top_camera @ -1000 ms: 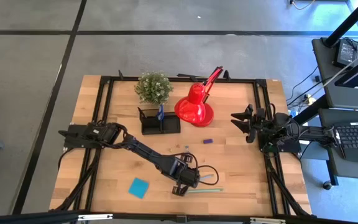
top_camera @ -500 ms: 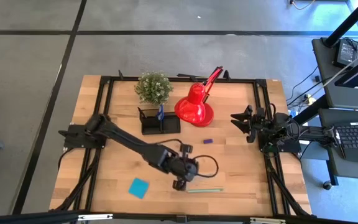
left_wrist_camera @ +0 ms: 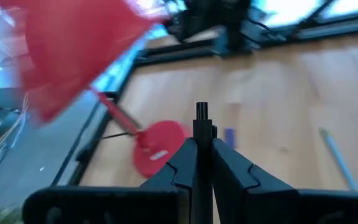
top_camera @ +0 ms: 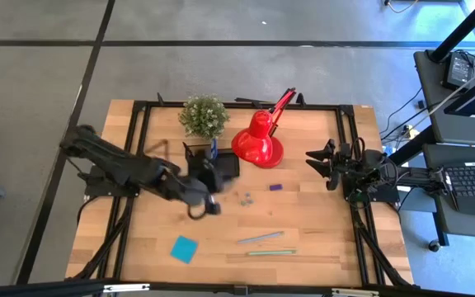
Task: Pick and place office supplies into organizer
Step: Put the black pen into the black desk organizer
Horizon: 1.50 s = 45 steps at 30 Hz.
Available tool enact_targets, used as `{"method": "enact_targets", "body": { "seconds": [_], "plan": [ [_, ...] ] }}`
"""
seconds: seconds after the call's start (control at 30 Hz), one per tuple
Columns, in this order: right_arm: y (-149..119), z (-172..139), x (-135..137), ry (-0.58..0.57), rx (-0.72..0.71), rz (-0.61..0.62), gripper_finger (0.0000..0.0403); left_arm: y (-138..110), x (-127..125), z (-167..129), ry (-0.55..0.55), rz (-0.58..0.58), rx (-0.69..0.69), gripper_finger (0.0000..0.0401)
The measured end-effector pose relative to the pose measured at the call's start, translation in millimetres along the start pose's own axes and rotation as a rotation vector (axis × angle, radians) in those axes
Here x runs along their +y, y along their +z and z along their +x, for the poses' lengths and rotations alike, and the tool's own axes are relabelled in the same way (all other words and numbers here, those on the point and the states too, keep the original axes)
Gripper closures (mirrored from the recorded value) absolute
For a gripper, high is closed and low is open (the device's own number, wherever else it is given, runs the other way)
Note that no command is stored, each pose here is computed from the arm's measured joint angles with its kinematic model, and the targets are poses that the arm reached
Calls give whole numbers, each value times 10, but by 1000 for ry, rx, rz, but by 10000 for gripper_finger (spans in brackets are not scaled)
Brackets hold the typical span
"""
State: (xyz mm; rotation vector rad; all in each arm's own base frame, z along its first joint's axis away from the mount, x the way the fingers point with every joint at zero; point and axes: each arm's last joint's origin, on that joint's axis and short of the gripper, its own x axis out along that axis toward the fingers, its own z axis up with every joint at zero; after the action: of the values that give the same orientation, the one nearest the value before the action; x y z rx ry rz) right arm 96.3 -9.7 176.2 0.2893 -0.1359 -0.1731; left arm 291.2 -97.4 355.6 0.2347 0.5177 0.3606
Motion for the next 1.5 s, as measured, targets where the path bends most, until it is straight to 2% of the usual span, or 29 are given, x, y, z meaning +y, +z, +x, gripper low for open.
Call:
{"method": "enact_targets", "body": {
  "seconds": [0.23,0.47,0.67,0.83,0.97,1.1,1.37,1.5],
  "plan": [
    [0,0,0,-1,-1,-98,241,-563,490,-42,81,-193,-203,373],
    [-1,0,-1,-3,1,-162,241,-1117,816,43,170,-279,-329,373],
    [29,0,8,1,-32,-243,241,-1487,892,150,189,-273,-400,373],
    [41,-1,11,5,-44,-233,241,-1739,924,181,234,-287,-490,373],
    [33,-1,9,3,-35,-212,241,-1943,913,173,208,-309,-555,373],
    [32,-1,8,3,-34,-230,241,-2148,886,177,216,-326,-537,373],
    [32,-1,8,1,-34,-266,241,-2332,873,173,256,-335,-503,373],
    [32,-1,8,1,-34,-283,241,-2347,876,175,276,-338,-491,373]
  ]
}}
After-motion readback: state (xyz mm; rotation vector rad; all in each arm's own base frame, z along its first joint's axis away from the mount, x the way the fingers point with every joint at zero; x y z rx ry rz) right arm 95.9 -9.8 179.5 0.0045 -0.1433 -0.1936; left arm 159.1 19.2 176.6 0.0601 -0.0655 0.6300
